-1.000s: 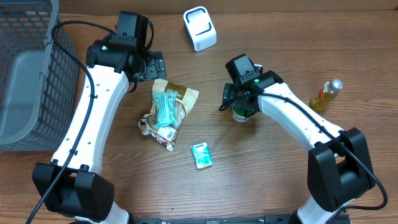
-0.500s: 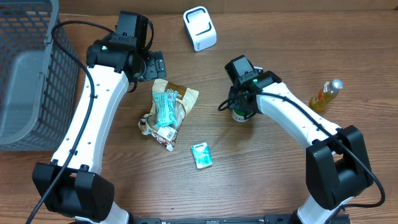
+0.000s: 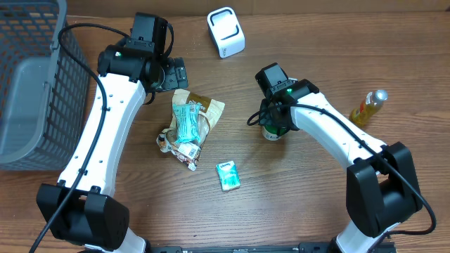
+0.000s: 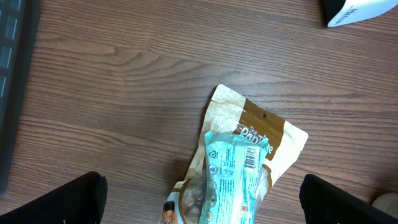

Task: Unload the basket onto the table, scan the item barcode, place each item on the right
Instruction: 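Lower the right gripper onto the green-capped tub and grasp its lid, then lift the green-capped tub and shift it left toward the packets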

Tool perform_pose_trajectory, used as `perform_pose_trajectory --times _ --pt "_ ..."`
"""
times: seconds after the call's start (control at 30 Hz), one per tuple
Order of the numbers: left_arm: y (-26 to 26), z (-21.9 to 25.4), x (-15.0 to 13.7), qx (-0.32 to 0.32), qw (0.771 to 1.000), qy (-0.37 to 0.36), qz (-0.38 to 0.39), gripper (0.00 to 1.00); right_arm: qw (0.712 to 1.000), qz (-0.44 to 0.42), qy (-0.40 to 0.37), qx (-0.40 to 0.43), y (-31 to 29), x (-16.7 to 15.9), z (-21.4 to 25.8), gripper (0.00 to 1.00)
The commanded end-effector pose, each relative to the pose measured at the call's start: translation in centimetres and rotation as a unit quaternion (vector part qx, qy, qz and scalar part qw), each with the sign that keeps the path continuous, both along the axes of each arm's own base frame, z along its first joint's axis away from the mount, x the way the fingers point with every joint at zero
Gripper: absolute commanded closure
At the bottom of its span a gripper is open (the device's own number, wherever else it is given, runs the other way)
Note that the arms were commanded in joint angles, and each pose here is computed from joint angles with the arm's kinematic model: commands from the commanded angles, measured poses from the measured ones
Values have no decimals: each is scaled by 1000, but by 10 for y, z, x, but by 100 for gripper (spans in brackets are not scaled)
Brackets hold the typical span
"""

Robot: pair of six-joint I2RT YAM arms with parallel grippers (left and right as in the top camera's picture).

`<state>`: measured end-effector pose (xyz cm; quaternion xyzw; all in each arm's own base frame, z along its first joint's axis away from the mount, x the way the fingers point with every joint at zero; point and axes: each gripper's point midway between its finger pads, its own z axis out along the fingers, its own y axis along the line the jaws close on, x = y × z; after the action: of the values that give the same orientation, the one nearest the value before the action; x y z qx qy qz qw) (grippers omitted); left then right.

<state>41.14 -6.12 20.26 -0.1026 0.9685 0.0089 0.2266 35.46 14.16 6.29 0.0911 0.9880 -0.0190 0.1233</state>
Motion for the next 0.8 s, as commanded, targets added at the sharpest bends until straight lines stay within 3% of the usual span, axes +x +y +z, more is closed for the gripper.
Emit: perform_pose_trajectory --times 0.0,0.3,0.63,0.77 --pt "-1 11 2 5 1000 -15 -7 0 999 9 39 32 11 -15 -8 49" --pt "-1 11 2 5 1000 -15 -7 0 996 23 74 49 17 -31 -10 50" --pt "-1 11 2 5 1000 -15 -7 0 990 85 88 73 39 -42 -9 50" --pt "-1 11 2 5 1000 -15 -7 0 982 152 88 63 53 -51 -9 49"
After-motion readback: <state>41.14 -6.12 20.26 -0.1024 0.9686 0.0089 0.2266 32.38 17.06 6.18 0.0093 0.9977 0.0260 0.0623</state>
